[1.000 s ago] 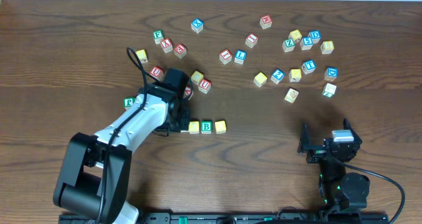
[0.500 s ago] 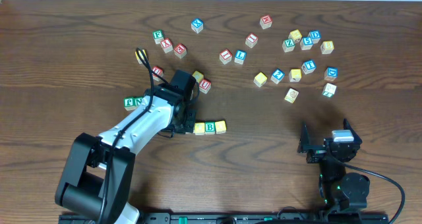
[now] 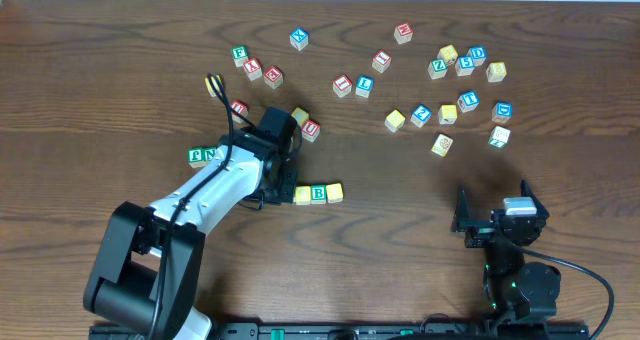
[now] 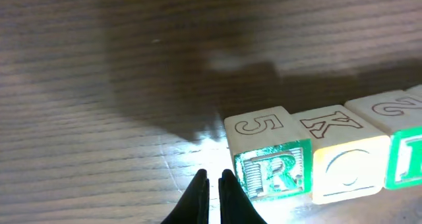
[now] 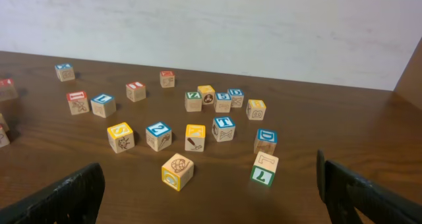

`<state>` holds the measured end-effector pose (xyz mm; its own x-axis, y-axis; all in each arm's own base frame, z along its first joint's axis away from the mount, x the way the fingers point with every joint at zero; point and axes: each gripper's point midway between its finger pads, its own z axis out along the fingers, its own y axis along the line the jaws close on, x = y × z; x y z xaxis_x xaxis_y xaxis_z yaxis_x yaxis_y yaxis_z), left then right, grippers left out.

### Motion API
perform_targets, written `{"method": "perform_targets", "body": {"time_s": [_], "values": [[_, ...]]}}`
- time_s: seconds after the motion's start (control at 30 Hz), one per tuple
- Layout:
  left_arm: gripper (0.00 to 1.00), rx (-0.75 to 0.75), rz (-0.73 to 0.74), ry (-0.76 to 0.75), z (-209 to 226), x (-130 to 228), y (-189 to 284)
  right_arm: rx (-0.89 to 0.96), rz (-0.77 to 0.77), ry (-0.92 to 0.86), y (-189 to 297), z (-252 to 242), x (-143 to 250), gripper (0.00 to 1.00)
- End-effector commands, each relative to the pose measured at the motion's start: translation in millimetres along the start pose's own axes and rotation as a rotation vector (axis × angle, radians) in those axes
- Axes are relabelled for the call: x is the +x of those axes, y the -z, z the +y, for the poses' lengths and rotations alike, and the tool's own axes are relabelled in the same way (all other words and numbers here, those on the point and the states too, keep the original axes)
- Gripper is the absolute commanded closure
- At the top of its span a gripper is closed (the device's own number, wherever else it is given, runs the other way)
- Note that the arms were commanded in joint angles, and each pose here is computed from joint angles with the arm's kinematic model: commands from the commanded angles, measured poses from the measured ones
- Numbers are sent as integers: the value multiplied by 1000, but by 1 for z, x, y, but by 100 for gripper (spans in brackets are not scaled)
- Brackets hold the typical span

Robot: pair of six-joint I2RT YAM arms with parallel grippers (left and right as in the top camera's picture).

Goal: Spell out ROBOT

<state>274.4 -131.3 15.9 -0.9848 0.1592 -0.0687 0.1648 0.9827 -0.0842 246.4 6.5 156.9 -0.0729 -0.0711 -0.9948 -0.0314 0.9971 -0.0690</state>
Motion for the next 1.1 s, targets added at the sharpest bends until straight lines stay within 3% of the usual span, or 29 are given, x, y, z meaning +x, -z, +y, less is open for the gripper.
{"method": "perform_targets", "body": {"time_s": [0.0, 0.37, 0.5, 0.7, 0.87, 1.07], "values": [[93, 28, 11, -32, -4, 4, 0, 15, 2, -9, 0, -3, 1, 1], [93, 6, -1, -33, -1, 1, 0, 15, 2, -10, 0, -3, 1, 1], [93, -250, -73, 179, 45, -6, 7, 15, 2, -10, 0, -3, 1, 1], [92, -300, -102, 427, 66, 0, 21, 15, 2, -9, 0, -3, 1, 1], [92, -60, 49, 250, 16, 21, 15, 15, 2, -10, 0, -3, 1, 1], [93, 28, 117, 85, -24, 41, 14, 15, 2, -10, 0, -3, 1, 1]]}}
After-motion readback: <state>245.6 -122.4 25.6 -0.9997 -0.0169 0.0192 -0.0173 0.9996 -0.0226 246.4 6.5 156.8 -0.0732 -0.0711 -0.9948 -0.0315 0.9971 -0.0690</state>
